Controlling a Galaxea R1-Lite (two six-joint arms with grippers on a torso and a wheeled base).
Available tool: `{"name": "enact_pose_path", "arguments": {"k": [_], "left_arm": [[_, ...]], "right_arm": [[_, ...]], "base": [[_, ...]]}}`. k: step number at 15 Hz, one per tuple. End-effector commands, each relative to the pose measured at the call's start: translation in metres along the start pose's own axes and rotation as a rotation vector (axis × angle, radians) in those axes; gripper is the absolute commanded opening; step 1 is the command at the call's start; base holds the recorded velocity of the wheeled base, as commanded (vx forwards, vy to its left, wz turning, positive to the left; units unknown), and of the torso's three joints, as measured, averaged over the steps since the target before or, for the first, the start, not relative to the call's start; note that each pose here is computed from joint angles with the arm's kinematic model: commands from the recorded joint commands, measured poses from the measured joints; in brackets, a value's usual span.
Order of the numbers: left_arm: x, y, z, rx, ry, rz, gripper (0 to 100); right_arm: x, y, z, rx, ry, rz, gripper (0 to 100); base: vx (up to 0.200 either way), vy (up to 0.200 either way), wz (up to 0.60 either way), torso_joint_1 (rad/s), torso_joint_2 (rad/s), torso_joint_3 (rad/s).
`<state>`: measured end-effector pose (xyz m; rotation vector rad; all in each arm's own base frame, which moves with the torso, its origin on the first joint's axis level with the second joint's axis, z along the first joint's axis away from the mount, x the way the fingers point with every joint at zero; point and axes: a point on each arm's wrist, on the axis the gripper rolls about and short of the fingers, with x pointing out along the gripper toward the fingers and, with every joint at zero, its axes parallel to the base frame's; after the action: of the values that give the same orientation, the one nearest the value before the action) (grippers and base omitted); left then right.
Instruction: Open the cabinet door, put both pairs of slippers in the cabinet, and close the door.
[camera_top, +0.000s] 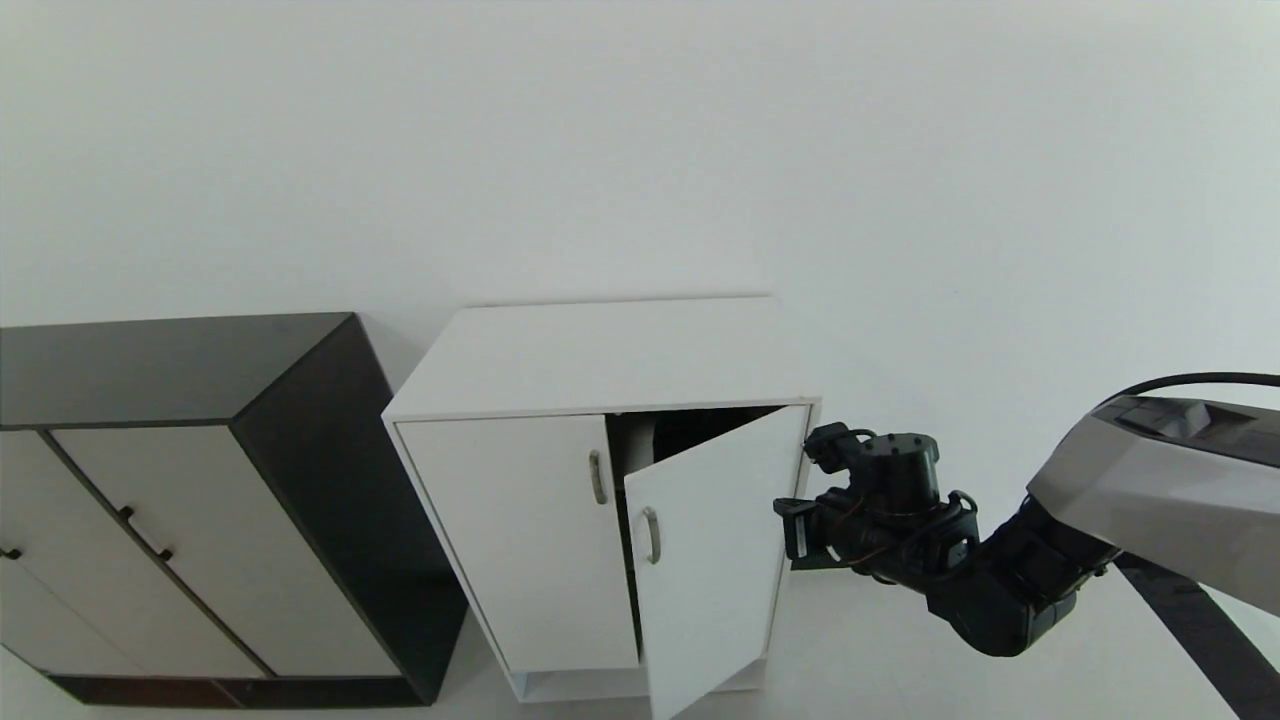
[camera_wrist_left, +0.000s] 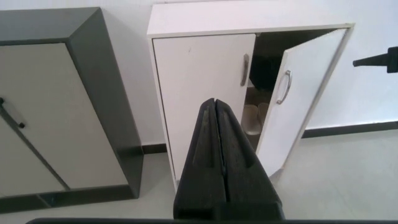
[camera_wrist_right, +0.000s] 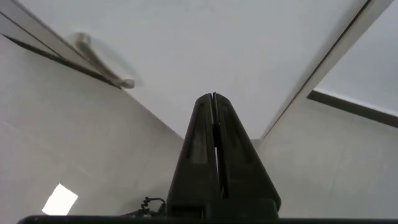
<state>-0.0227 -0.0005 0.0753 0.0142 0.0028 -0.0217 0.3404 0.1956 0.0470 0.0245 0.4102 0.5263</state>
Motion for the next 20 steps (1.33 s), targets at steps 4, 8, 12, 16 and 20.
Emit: {"name": "enact_pose_path", "arguments": {"k": [4,8,12,16,20], "left_arm": [[0.0,0.0,0.0,0.0,0.0,0.0,0],[0.0,0.0,0.0,0.001,0.0,0.002,0],[0.0,0.0,0.0,0.001,0.0,0.002,0],[0.0,0.0,0.0,0.0,0.0,0.002,0],[0.0,0.0,0.0,0.001,0.0,0.002,0]], "right_arm": [[0.008,0.014,0.01,0.02,-0.046,-0.031,0],[0.017,0.023,0.012,0.024,-0.074,-0.079,0],[0.025,0.019,0.01,0.028,-0.08,-0.087,0],[0.031,0.013,0.011,0.034,-0.091,-0.1,0],[0.039,0.011,0.015,0.037,-0.11,-0.103,0]], "base": [[0.0,0.0,0.0,0.0,0.0,0.0],[0.0,0.0,0.0,0.0,0.0,0.0],[0.0,0.0,0.0,0.0,0.0,0.0],[0.0,0.0,0.0,0.0,0.0,0.0],[0.0,0.0,0.0,0.0,0.0,0.0]]}}
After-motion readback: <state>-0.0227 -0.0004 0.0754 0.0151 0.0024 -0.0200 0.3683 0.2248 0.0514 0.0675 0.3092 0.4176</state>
